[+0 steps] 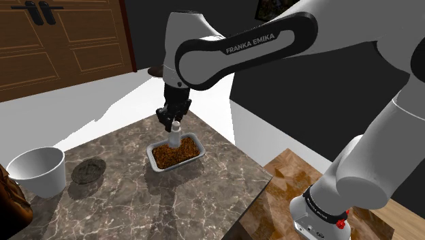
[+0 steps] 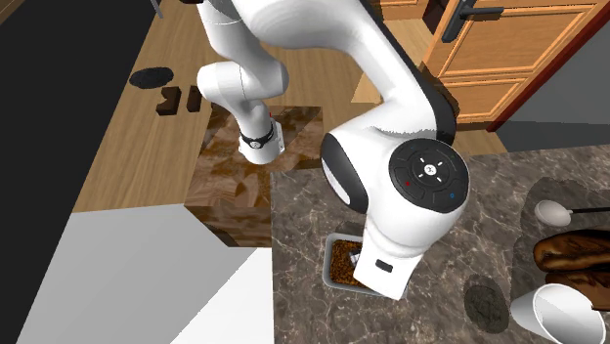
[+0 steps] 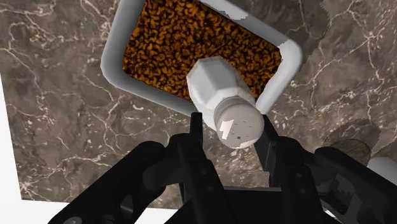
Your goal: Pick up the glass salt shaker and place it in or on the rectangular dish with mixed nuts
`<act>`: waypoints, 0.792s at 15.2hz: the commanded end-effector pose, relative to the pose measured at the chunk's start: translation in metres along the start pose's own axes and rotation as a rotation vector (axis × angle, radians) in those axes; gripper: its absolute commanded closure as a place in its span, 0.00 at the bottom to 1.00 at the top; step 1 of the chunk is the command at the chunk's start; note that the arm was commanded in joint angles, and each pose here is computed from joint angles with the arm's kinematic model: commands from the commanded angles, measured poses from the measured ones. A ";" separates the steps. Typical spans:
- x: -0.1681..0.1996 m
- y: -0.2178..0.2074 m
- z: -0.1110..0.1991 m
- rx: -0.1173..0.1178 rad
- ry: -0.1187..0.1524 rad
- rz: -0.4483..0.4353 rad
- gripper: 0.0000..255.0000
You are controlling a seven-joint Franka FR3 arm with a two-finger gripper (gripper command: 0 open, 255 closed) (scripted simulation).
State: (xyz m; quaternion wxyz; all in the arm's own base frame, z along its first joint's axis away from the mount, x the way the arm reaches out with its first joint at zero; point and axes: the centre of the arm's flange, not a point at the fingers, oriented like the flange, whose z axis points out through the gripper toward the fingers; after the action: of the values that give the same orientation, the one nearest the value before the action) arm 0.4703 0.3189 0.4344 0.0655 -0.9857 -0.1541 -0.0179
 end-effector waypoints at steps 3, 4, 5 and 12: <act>-0.001 0.003 0.022 0.000 0.001 0.000 1.00; -0.001 0.003 0.022 0.000 0.001 0.000 1.00; -0.001 0.003 0.022 0.000 0.001 0.000 1.00; -0.001 0.003 0.022 0.000 0.001 0.000 0.00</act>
State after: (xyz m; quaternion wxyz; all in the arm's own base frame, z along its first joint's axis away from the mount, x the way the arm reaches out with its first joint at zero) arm 0.4704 0.3183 0.4122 0.0656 -0.9857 -0.1540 -0.0181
